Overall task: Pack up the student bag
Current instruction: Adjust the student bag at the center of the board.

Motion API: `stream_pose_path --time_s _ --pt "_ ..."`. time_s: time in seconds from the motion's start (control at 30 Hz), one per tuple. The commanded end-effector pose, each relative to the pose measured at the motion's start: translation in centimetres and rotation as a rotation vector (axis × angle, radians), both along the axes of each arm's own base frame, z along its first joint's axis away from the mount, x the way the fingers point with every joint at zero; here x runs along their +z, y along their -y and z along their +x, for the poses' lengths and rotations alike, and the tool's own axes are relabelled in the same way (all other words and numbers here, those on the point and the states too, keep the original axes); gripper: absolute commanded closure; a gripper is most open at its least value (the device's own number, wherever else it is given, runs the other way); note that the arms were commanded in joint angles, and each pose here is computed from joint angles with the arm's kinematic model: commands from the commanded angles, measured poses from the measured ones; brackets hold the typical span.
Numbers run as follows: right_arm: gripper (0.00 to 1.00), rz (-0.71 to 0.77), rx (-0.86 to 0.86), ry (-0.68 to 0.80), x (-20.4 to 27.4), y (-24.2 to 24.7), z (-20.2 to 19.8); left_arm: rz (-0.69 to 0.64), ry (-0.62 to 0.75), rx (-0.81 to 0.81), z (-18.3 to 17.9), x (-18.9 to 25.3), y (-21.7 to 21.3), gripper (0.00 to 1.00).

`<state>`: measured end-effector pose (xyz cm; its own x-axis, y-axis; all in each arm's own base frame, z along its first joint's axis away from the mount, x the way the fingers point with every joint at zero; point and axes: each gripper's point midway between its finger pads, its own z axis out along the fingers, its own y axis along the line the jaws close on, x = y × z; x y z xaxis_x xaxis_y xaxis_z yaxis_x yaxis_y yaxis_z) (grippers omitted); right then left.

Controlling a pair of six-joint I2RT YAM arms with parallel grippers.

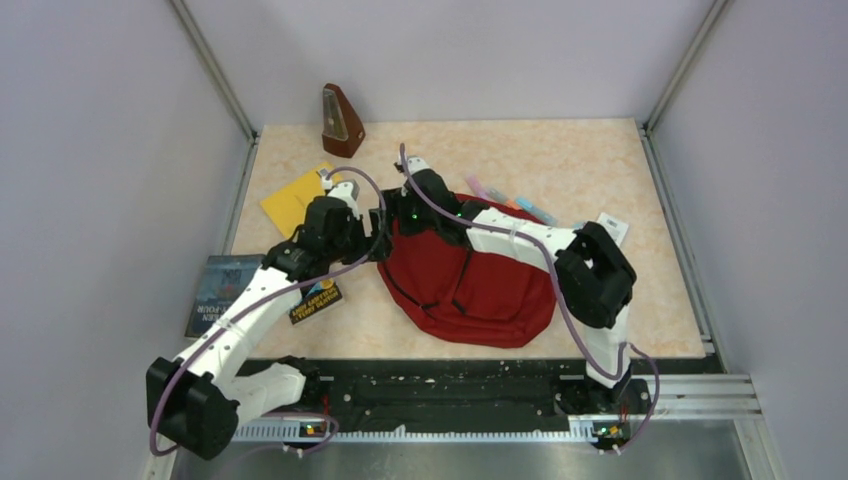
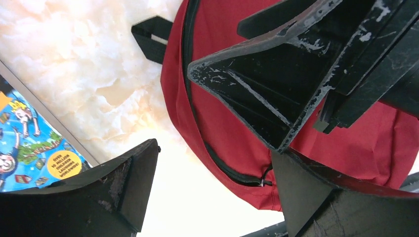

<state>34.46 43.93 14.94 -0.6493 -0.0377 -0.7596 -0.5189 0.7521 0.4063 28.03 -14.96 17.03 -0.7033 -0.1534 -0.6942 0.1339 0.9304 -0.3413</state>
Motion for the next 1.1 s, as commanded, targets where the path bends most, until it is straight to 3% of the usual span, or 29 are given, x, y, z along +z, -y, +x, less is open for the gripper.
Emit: stream_pose_path --time_s 0.0,0.47,0.53,0.77,1.07 --pt "0.27 0.033 0.047 -0.052 -0.8 -2.1 -1.6 -0.077 0.019 0.012 0.5 -0.2 0.2 0.12" --pt "0.39 -0.001 0.01 -0.134 -5.8 -0.8 -2.9 -0.122 0.016 0.088 0.2 -1.3 -1.2 0.12" --pt "0.47 -0.006 0.014 -0.13 -6.0 -0.9 -2.8 -0.124 0.021 0.093 0.3 -1.2 -1.2 0.12" --pt "0.98 0.01 0.005 -0.077 -3.4 -0.1 -2.8 -0.104 0.05 0.15 1.7 -1.2 -2.2 0.11" --pt "1.0 0.079 -0.094 -0.022 -0.1 5.7 -5.6 -0.11 0.044 0.162 5.1 -2.4 -1.4 0.12"
